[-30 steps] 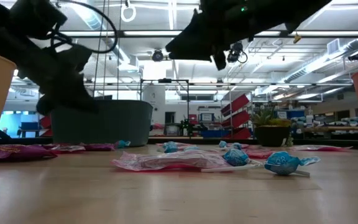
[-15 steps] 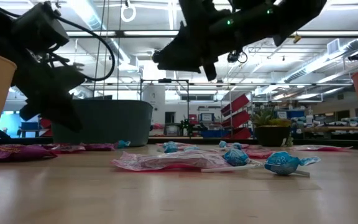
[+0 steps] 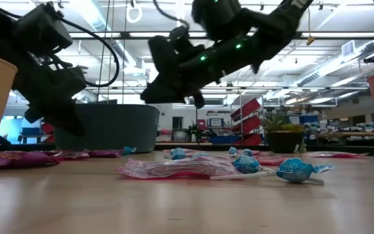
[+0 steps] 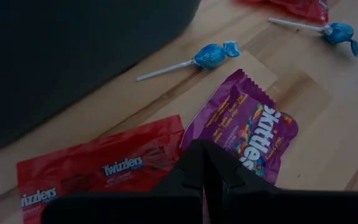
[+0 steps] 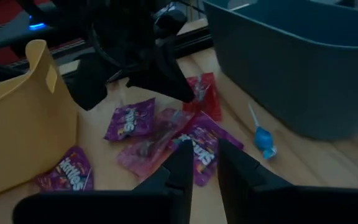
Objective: Sort candy
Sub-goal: Put the purple candy into the orange bin
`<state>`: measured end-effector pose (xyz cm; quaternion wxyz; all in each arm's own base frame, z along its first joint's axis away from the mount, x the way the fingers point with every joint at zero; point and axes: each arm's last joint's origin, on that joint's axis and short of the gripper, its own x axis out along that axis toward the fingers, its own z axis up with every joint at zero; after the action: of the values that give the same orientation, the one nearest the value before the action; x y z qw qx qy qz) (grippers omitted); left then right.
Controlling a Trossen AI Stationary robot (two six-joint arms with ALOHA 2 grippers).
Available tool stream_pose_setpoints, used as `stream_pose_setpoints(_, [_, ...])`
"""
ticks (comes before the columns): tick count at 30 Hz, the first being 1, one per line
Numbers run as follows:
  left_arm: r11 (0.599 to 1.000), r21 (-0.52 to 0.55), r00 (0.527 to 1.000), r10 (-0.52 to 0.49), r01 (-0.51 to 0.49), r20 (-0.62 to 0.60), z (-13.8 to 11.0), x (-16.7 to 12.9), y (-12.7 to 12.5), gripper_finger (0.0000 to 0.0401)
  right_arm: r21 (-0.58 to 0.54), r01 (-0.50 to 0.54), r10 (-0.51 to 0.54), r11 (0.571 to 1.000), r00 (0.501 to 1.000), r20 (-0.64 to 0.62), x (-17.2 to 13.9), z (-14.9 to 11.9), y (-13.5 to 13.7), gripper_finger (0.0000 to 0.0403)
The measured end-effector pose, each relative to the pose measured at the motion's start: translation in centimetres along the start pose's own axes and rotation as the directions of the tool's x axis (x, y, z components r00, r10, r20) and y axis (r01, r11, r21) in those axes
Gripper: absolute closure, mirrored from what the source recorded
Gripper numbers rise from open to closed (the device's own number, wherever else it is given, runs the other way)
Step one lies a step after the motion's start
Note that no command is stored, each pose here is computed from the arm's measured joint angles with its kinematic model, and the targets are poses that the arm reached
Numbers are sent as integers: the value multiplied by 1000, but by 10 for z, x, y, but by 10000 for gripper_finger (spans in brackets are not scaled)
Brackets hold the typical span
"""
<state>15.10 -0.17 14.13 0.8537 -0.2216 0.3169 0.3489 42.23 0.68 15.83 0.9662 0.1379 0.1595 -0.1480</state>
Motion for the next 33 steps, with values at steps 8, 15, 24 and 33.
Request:
stream_pose_setpoints(8, [1000,-2,1000,-3,3,2,0,0,0,401,22,-55,55,998,998,-12,31,6,-14,384])
stream_pose_setpoints(15, [1000,-2,1000,-4,4,3,0,0,0,401,32,-92,93,995,995,-38,52,0,-19,400])
stream_pose_setpoints(24, [1000,-5,1000,-6,6,8,1,0,-1,401,30,-70,72,997,995,-69,70,-17,-27,402])
stream_pose_setpoints(33, [1000,-10,1000,-9,9,12,1,0,-1,401,26,-45,48,999,994,-102,98,-44,-30,403])
